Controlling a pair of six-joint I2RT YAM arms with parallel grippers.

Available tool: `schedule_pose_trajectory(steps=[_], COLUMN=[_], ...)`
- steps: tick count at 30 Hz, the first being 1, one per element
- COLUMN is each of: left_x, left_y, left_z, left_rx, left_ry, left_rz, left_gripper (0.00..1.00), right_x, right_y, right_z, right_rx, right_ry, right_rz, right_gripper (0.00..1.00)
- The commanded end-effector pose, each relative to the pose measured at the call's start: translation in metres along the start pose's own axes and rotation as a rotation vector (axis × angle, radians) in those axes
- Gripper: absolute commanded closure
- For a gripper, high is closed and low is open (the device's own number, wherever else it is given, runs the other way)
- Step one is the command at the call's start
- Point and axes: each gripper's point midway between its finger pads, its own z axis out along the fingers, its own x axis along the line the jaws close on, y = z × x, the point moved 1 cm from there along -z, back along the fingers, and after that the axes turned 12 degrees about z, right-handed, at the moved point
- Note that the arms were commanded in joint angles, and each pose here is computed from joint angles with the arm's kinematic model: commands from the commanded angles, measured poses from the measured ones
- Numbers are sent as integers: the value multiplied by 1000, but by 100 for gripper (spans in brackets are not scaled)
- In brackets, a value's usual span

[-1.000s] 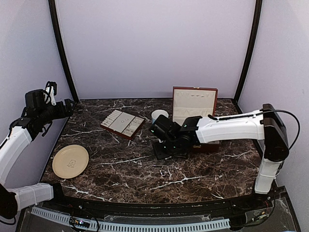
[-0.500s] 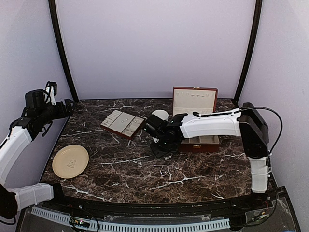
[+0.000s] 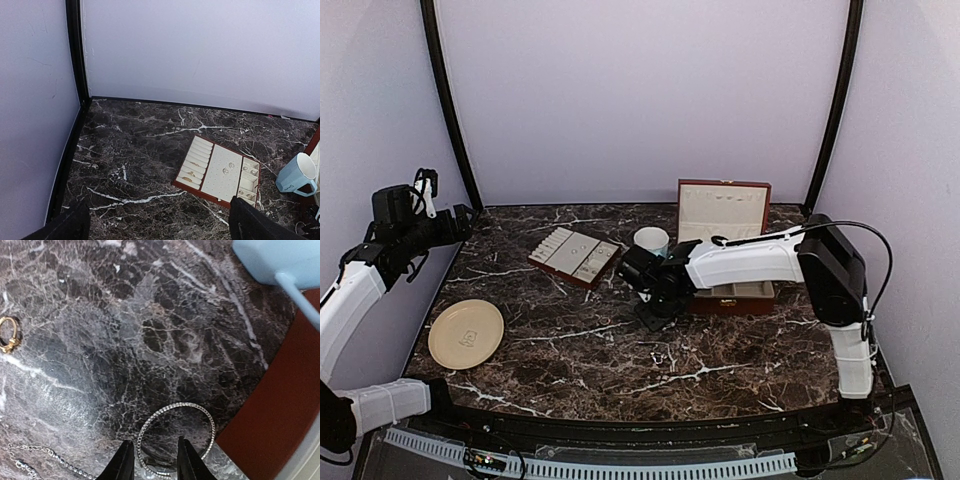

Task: Organize the mixed jewelry
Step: Pick up the bangle from the center of the board.

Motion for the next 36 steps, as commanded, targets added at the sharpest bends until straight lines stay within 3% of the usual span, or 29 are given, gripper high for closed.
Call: schedule_pose_trajectory(steps=[1,20,36], left_x=[0,-1,-2], left_y=[5,6,6], left_z=[-4,-4,-4], left_rx=[-18,-20,-23], left_ry=[-5,-11,-12], left_rz=[-6,-9,-10], left_gripper=[1,1,1], right_x=[3,12,19], right_y=[9,1,-1], right_z=[-1,13,15], right_rx=[-12,26,39], right_ry=[15,46,113], right_rz=[-7,0,64], right_gripper=[70,79,98])
